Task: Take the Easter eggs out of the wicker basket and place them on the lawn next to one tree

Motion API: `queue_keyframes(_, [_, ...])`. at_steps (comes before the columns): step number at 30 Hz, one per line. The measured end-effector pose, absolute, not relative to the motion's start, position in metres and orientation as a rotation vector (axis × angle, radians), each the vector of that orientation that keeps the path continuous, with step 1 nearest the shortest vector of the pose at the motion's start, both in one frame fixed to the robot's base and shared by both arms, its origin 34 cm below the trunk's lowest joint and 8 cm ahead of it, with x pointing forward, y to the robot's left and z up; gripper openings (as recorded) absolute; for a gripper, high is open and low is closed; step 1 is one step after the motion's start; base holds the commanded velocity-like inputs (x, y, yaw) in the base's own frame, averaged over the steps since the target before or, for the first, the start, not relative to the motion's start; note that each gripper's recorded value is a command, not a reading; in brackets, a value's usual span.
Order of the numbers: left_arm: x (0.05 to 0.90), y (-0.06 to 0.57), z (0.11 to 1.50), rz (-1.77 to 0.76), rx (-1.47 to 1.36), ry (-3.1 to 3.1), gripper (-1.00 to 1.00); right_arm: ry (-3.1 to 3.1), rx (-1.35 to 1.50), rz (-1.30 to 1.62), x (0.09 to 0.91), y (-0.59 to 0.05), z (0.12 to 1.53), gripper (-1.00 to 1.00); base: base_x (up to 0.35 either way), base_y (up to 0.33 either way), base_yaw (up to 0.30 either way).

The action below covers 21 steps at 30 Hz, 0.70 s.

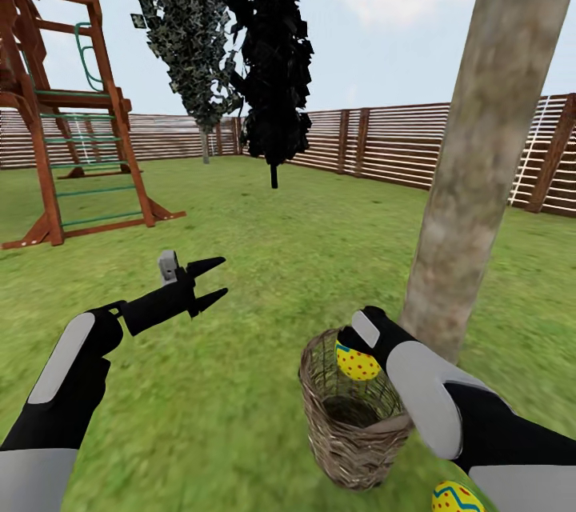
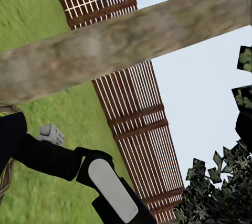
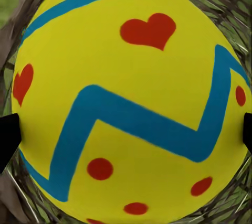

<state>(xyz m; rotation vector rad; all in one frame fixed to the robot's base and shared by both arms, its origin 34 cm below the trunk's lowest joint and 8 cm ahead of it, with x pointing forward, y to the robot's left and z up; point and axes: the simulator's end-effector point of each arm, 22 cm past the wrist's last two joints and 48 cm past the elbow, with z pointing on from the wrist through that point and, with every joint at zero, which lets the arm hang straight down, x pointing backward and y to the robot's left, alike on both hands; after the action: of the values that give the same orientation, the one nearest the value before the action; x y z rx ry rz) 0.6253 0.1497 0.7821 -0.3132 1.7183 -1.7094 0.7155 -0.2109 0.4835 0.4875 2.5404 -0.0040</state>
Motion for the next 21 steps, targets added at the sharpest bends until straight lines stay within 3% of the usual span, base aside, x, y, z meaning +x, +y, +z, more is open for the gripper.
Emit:
queue_keyframes(10, [0.614,0.15,0.806,-1.705,-0.276,1.688,1.0,2.507,0.482,0.008,0.715,-0.21,0.51,-1.0,-0.005,0.0,0.0])
queue_keyframes(15, [0.608,0.15,0.817,-1.704,-0.259,1.673,1.0,2.488,0.481,0.009,0.715,-0.212,0.523,-1.0,-0.223,0.0,0.0])
queue_keyframes(21, [0.612,0.15,0.83,-1.702,-0.258,1.674,1.0,2.488,0.48,0.01,0.719,-0.211,0.536,-1.0,-0.018,0.0,0.0])
